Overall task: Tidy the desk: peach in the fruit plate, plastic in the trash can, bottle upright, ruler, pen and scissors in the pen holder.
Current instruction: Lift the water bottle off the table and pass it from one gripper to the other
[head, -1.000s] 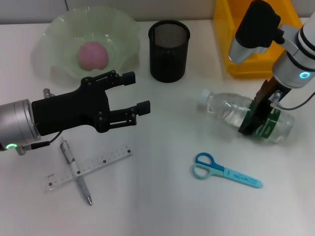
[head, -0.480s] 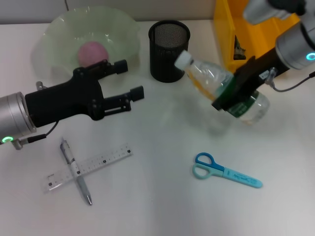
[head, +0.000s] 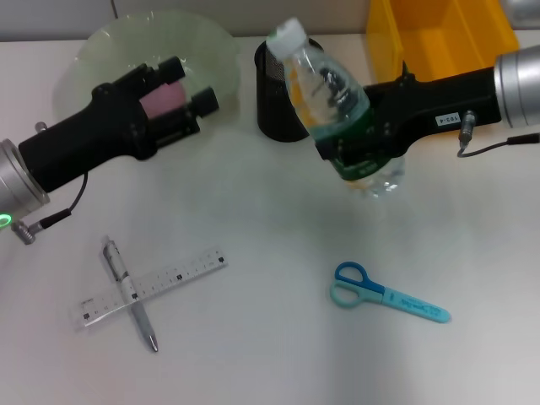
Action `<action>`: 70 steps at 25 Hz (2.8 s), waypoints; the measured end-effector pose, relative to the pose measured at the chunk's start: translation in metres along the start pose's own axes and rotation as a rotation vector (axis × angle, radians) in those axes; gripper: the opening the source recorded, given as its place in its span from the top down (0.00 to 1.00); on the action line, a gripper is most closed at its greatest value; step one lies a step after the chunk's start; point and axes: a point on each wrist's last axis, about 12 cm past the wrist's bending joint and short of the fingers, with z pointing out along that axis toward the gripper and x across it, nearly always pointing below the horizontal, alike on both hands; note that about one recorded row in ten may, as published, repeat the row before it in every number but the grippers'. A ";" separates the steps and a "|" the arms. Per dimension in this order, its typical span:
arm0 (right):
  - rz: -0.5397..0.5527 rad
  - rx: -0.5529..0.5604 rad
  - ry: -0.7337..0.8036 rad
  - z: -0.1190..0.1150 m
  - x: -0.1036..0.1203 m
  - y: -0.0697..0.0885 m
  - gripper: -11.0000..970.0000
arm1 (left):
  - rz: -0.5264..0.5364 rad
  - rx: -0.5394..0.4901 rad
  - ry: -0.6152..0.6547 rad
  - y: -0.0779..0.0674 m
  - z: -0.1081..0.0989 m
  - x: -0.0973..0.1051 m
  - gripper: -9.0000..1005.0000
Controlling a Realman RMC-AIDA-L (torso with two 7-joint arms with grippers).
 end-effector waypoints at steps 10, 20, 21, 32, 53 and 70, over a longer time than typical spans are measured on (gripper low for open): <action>-0.010 -0.064 -0.196 0.011 0.027 0.006 0.21 | -0.145 0.020 -0.048 -0.003 0.015 0.002 0.19; -0.028 -0.100 -0.223 0.023 0.032 0.011 0.21 | -0.212 0.073 -0.053 -0.010 0.036 0.006 0.19; -0.029 -0.101 -0.223 0.023 0.032 0.011 0.21 | -0.212 0.073 -0.053 -0.010 0.036 0.006 0.19; -0.038 -0.142 -0.206 0.035 0.033 0.016 0.21 | -0.223 0.112 -0.053 -0.014 0.051 0.005 0.19; -0.038 -0.153 -0.224 0.038 0.033 0.018 0.20 | -0.176 0.132 -0.067 -0.016 0.051 0.005 0.33; -0.022 -0.166 -0.217 0.041 0.029 0.018 0.20 | -0.186 0.128 -0.072 -0.015 0.050 0.003 0.56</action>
